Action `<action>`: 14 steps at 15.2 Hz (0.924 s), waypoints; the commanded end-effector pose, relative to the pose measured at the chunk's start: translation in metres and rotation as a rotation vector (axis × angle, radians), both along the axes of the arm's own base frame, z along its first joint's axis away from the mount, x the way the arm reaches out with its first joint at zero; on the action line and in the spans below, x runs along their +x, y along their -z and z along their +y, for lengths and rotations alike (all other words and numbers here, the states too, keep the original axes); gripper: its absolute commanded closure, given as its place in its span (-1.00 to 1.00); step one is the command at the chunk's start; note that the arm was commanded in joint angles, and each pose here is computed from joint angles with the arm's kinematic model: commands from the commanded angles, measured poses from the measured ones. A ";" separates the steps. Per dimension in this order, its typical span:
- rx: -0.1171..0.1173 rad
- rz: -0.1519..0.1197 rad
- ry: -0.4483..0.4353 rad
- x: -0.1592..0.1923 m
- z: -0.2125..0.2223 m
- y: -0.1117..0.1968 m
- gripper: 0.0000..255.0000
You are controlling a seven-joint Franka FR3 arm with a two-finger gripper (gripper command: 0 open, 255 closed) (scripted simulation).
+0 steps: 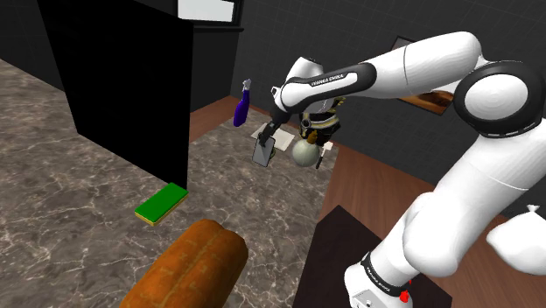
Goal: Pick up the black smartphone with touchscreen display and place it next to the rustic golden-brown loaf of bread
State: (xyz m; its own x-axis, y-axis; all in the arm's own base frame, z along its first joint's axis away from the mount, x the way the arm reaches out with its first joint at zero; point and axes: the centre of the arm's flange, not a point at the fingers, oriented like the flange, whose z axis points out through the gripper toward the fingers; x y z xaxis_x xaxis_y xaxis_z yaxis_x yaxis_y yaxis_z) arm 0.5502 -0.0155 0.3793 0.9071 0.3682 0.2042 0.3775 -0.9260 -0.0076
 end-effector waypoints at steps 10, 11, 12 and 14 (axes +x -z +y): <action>0.000 0.000 0.000 0.000 0.001 0.004 1.00; 0.000 0.000 0.000 0.000 0.001 0.004 1.00; 0.000 0.000 0.000 0.000 0.001 0.004 1.00; 0.000 0.000 0.000 0.000 0.001 0.004 1.00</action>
State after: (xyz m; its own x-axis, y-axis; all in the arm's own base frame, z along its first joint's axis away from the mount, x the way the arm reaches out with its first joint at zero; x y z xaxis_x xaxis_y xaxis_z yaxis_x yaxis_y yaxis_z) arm 0.5507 -0.0142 0.3752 0.9069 0.3682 0.2047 0.3775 -0.9260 -0.0074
